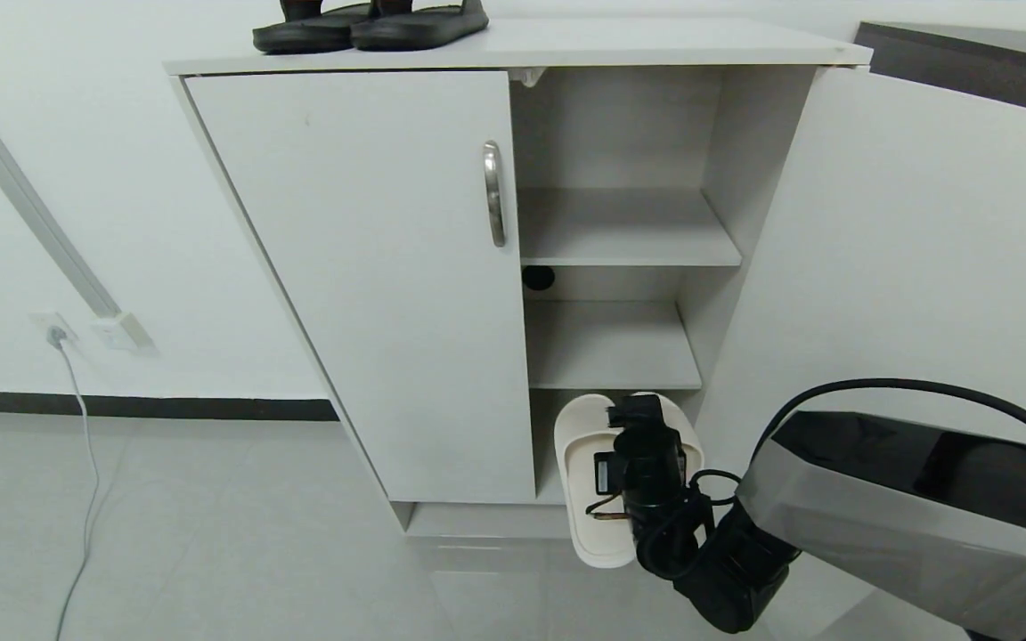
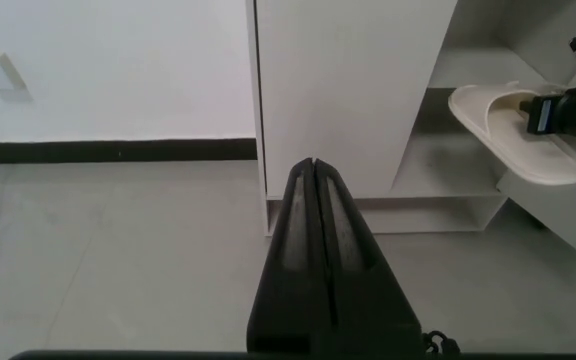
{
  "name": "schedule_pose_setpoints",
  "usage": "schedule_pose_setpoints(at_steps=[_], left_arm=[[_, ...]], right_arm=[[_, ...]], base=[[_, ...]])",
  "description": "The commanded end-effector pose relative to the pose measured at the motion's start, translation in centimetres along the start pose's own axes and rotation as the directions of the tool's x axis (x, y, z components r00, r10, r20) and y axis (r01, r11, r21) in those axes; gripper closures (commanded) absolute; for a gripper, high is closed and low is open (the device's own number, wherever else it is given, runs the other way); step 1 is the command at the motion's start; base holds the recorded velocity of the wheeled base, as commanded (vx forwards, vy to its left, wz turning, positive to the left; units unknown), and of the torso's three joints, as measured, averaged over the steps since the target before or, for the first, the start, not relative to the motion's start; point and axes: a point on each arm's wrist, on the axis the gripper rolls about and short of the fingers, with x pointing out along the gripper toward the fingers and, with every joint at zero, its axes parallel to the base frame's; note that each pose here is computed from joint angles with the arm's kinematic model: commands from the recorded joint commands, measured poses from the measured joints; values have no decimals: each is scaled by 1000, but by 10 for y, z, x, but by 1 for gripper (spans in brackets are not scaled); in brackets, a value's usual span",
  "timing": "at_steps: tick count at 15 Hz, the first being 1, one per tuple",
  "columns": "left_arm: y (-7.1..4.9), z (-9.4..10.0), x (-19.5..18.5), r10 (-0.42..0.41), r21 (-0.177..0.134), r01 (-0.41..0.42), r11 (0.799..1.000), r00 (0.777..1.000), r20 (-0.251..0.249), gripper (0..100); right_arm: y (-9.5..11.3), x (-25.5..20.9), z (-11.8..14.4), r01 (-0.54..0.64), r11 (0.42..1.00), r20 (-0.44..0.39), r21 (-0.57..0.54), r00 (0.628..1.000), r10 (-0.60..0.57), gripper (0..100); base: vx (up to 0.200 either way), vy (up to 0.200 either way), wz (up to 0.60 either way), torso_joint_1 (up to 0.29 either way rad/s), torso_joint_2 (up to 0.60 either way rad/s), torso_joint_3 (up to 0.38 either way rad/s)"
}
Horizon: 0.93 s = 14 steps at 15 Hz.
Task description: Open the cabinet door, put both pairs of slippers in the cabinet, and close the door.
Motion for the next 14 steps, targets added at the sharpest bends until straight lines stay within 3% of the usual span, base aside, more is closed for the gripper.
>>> schedule_pose_setpoints(at_steps=[1, 5, 14], left_arm=[[0, 0, 0, 0, 0, 0, 1000, 1000, -1, 100], [0, 0, 0, 0, -1, 0, 1000, 1000, -1, 100], [0, 0, 0, 0, 0, 0, 1000, 1000, -1, 100]], right_arm=[[2, 2, -2, 2, 1000, 29, 11, 1000, -2, 100], [-2, 10, 3, 18, 1000, 163, 10, 986, -19, 100], [-2, 10, 2, 20, 1000, 162, 7, 987, -21, 100]], base=[[0, 0, 0, 12, 2, -85], [0, 0, 0, 0, 0, 0], [0, 0, 0, 0, 0, 0]])
